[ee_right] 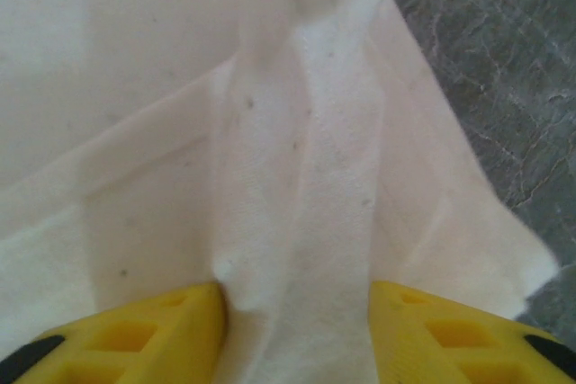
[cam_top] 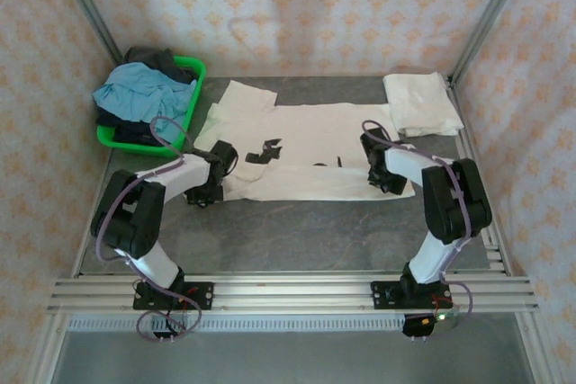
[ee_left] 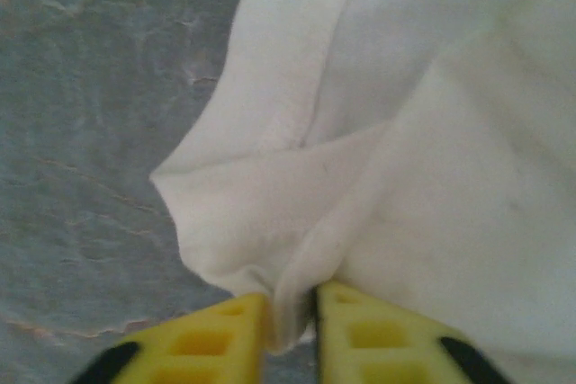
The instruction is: Fold and stack the t-shirts
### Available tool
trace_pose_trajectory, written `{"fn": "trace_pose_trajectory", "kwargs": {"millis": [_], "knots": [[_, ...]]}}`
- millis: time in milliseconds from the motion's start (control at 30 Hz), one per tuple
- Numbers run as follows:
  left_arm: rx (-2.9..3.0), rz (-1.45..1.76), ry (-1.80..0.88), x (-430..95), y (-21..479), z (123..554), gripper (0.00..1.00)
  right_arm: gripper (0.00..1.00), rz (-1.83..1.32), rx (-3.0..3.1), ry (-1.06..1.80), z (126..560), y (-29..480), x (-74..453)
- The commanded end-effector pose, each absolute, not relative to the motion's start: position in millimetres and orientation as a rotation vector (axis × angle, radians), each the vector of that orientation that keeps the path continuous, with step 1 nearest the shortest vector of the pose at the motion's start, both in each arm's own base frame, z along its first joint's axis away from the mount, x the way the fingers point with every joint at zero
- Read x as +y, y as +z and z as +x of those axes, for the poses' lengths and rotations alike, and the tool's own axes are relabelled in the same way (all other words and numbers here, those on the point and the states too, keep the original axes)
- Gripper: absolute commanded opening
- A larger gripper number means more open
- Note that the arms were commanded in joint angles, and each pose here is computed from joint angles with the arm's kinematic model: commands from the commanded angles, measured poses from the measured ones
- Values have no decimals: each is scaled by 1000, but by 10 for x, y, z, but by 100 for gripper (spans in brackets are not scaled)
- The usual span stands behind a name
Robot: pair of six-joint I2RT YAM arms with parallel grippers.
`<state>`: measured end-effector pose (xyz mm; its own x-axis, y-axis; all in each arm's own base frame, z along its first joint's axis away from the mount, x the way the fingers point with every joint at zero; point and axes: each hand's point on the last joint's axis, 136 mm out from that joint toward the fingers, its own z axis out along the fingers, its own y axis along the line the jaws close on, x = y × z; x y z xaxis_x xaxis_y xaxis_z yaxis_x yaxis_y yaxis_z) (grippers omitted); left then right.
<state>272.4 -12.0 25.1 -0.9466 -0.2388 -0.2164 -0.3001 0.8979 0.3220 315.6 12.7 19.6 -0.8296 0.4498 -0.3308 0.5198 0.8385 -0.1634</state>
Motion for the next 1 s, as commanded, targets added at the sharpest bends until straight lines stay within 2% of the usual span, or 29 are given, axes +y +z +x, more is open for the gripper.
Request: {"fn": "trace_pose_trajectory", "kwargs": {"millis": [0, 33, 67, 333, 500, 633, 700, 733, 867, 967], "knots": [[2866, -506, 418, -114, 205, 2780, 6, 44, 912, 2733, -253, 2939, 84, 100], [2864, -535, 395, -87, 190, 2761, 1, 44, 934, 2716, -261, 2902, 97, 55], [2858, -563, 376, -61, 182, 2744, 0, 43, 952, 2702, -272, 2872, 112, 7], [2793, -834, 223, 160, 93, 2501, 0, 41, 1020, 2723, -308, 2711, 28, -165], [2711, -942, 192, 306, 195, 2373, 0, 45, 1018, 2705, -275, 2707, 120, -149], [2687, -956, 171, 325, 284, 2323, 14, 47, 992, 2663, -292, 2744, 324, -200], [2674, -944, 137, 298, 347, 2350, 28, 47, 979, 2641, -311, 2758, 421, -235], [2667, -933, 123, 286, 392, 2370, 31, 47, 971, 2629, -302, 2777, 472, -232], [2616, -876, 70, 233, 650, 2485, 41, 47, 935, 2616, -230, 2837, 533, -133], [2586, -810, 54, 160, 848, 2568, 45, 48, 943, 2641, -280, 2802, 453, -169]]}}
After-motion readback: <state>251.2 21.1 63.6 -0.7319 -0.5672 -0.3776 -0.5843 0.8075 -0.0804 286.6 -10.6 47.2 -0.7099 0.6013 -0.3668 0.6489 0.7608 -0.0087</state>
